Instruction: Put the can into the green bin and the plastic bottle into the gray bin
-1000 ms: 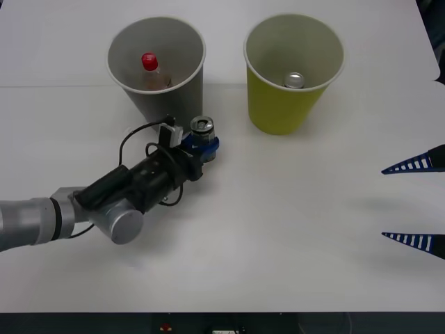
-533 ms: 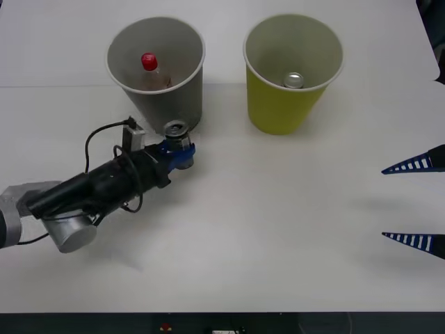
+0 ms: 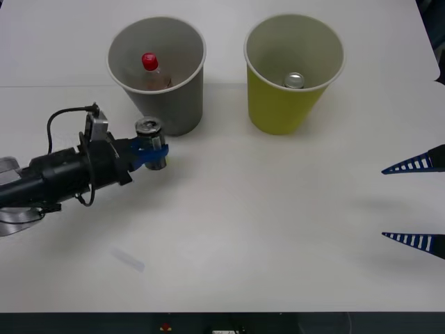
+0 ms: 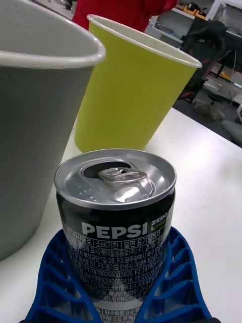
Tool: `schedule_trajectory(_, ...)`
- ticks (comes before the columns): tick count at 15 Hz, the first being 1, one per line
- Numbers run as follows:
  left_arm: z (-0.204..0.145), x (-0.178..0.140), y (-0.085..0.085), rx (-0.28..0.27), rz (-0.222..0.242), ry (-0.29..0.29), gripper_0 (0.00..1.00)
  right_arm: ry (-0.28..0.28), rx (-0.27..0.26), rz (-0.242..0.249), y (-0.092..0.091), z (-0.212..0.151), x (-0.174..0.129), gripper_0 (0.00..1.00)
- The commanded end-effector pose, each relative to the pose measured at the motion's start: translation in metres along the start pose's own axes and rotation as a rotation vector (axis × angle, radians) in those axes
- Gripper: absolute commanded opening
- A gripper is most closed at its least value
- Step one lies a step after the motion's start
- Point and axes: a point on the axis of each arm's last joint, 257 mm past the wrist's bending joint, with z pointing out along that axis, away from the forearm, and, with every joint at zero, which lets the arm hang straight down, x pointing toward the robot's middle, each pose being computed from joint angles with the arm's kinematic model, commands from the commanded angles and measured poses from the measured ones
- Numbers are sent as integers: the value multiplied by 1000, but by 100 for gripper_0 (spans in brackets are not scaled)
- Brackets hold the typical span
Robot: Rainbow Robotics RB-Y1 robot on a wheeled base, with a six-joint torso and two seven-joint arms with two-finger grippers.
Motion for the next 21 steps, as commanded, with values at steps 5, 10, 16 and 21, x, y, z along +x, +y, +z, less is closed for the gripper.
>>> schedule_trajectory(5,5,-36,-12,95,-33,85,0,0,0,0,0,0,0,100)
schedule_trajectory(10,13,-54,-37,156,-56,143,0,0,0,0,0,0,0,100)
schedule_trajectory(16,27,-80,-62,168,-63,196,0,0,0,0,0,0,0,100)
schedule_trajectory(21,48,-100,-75,127,-71,236,0,0,0,0,0,0,0,100)
